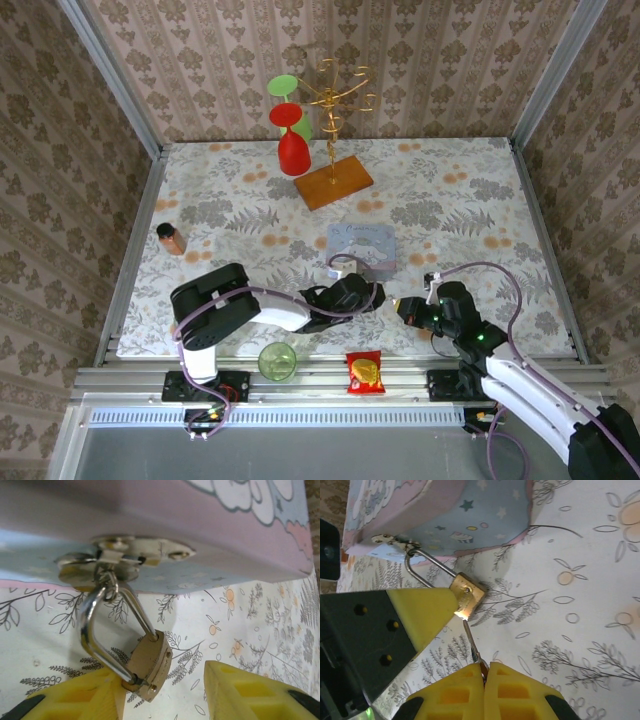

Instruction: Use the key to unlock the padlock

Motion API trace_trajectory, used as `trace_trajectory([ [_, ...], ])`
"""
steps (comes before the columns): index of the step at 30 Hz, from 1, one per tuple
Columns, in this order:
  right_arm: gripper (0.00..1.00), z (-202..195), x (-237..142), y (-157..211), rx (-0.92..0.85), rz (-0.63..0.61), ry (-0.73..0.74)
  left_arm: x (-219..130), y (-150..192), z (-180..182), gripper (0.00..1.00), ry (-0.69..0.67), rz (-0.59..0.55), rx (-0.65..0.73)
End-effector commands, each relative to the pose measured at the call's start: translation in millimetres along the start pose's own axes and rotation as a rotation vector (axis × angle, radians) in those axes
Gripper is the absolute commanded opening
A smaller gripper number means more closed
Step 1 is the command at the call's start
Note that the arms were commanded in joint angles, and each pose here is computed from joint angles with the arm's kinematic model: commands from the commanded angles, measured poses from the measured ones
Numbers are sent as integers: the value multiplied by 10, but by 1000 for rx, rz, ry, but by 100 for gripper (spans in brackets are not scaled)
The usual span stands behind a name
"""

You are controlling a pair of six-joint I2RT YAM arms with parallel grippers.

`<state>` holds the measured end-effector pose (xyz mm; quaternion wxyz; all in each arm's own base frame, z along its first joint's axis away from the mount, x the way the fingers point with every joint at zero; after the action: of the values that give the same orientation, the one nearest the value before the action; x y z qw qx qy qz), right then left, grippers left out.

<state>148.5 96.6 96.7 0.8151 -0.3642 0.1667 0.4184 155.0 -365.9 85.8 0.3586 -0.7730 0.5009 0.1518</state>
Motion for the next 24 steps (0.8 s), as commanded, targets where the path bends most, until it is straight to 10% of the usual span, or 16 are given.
trace_trajectory([
  [1,0,-107,-31,8,48,-29,81,74,266,351,41,-170,45,-49],
  [12,0,-134,-9,-65,53,-96,106,390,358,440,38,-355,78,51],
  [24,0,-181,-7,13,72,-94,74,203,233,375,12,-274,65,45],
])
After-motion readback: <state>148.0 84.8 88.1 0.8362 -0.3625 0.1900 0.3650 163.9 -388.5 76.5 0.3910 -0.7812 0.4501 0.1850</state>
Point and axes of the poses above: each hand's point on the last joint's axis, 136 mm out from that joint toward the fingers, its own x axis out along the fingers, its own z axis along the line the jaws close on, y = z × x, the point moved 8 cm from there along -x, back along the fingers, and after that the axes turned 1 degree about -x, right-handed, at the moved point
